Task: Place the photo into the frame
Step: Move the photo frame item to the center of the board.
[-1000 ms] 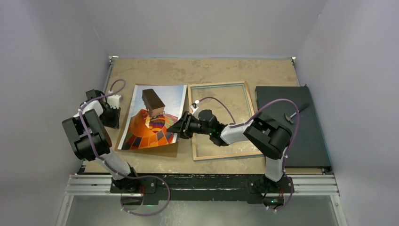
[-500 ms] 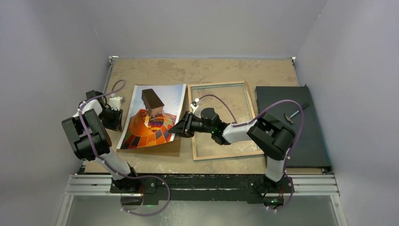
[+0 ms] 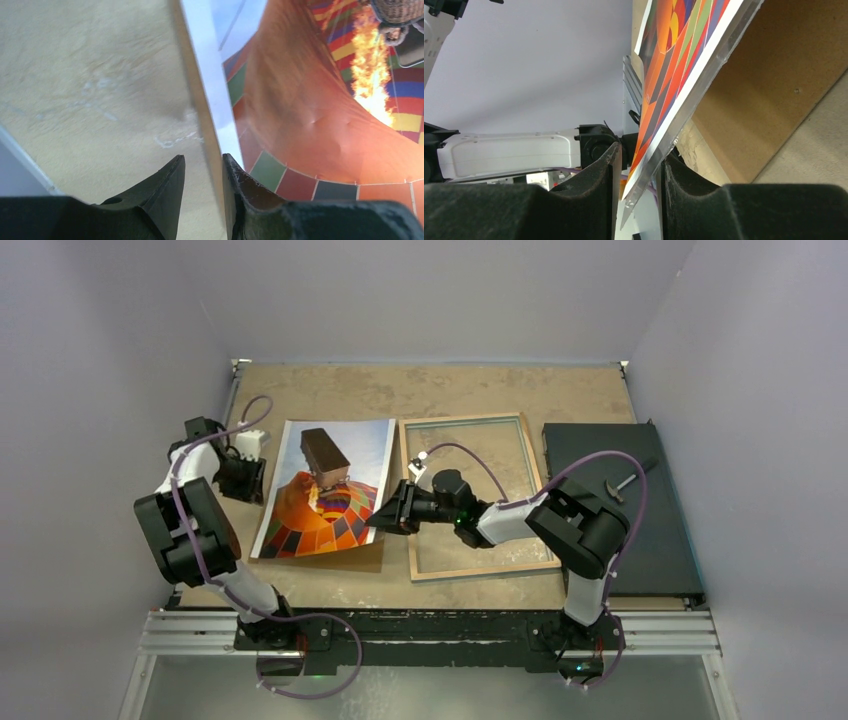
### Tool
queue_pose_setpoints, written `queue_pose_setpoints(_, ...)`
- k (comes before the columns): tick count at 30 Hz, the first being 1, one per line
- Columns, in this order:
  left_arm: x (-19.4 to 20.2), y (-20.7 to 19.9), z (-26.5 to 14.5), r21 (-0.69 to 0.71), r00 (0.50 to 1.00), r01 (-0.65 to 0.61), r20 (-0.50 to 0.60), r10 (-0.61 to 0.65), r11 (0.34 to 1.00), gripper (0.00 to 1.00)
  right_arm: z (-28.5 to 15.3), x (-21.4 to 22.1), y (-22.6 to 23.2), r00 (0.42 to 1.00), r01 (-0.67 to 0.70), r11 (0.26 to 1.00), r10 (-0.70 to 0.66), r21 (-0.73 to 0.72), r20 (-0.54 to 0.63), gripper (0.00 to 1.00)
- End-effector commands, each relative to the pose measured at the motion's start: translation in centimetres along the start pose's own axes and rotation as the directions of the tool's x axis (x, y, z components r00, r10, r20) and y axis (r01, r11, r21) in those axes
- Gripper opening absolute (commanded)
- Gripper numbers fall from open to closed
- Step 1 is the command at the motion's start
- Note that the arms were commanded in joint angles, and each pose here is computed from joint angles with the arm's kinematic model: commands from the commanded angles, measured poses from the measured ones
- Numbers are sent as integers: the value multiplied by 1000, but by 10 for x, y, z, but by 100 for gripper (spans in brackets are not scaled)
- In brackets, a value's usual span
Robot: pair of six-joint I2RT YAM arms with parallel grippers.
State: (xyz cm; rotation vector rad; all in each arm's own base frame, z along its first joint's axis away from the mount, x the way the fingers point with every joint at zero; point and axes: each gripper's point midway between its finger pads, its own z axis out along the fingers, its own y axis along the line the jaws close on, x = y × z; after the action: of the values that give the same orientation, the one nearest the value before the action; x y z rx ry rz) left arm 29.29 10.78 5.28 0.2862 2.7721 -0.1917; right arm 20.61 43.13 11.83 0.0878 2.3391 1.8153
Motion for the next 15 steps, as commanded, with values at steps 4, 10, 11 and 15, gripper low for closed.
queue_pose_setpoints(4, 1, -21, 19, -45, 997, -74, -17, 73, 996, 34, -11, 3, 5, 999, 36, 999, -37, -23, -24, 24)
queue_pose_setpoints(10, 5, -12, 28, -102, 996, -87, -34, 84, 991, 35, -14, 5, 4, 998, 43, 999, -43, -25, -36, 23)
queue_pose_setpoints(11, 6, -10, 29, -117, 995, -91, -39, 87, 989, 35, -14, 5, 5, 998, 44, 999, -45, -28, -34, 23)
queue_pose_setpoints(15, 13, -2, 34, -159, 994, -106, -57, 98, 982, 34, -19, 6, 2, 999, 40, 999, -41, -22, -31, 14)
